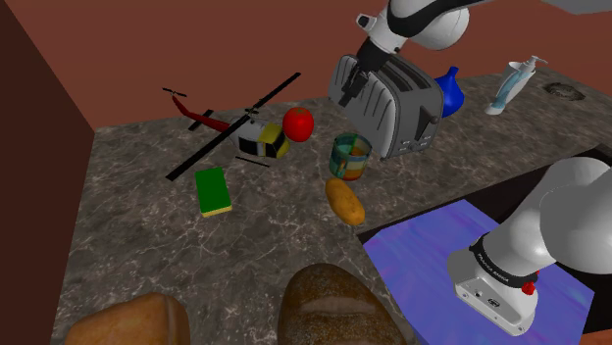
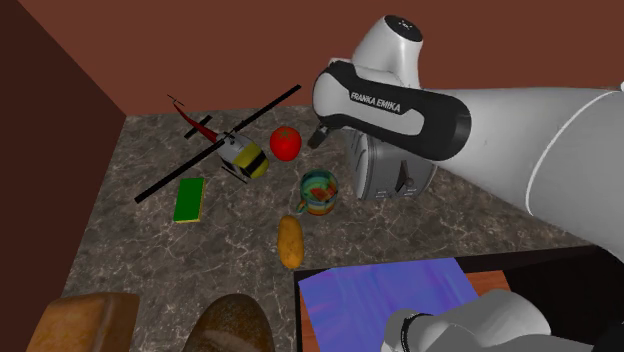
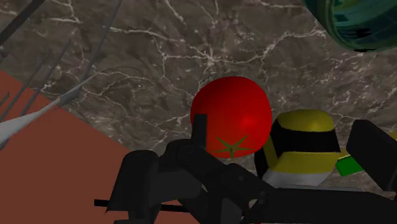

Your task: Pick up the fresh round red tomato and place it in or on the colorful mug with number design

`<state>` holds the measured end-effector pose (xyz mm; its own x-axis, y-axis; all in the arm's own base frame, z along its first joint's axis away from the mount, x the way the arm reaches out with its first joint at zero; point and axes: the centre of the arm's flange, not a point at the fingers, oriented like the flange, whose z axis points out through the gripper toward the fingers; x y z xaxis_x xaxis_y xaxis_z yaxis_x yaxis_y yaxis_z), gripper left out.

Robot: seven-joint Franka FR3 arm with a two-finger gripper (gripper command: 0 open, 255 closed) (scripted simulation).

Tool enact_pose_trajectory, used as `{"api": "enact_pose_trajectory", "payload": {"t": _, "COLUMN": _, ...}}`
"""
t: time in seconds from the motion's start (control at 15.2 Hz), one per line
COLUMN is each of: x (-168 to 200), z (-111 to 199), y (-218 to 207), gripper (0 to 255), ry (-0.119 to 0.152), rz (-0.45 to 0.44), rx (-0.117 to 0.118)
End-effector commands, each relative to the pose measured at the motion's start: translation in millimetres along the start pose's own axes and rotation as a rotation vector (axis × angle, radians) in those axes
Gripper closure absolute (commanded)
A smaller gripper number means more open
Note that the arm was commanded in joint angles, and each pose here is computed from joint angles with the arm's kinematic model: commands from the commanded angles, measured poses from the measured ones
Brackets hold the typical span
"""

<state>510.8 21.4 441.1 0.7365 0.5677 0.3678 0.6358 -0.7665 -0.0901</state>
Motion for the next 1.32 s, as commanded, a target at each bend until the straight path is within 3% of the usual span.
{"api": "enact_pose_trajectory", "payload": {"t": 0.0, "x": 13.8, "z": 18.0, "y": 10.3, "gripper": 0, "ry": 0.03, "rz": -0.049, "rx": 0.011}}
{"api": "enact_pose_trajectory", "payload": {"t": 0.33, "x": 47.3, "z": 55.1, "y": 23.5, "gripper": 0, "ry": 0.09, "rz": -0.146, "rx": 0.038}}
{"api": "enact_pose_trajectory", "payload": {"t": 0.79, "x": 50.8, "z": 94.9, "y": 21.7, "gripper": 0, "ry": 0.09, "rz": -0.146, "rx": 0.038}}
{"api": "enact_pose_trajectory", "payload": {"t": 1.25, "x": 50.8, "z": 94.9, "y": 21.7, "gripper": 0, "ry": 0.09, "rz": -0.146, "rx": 0.038}}
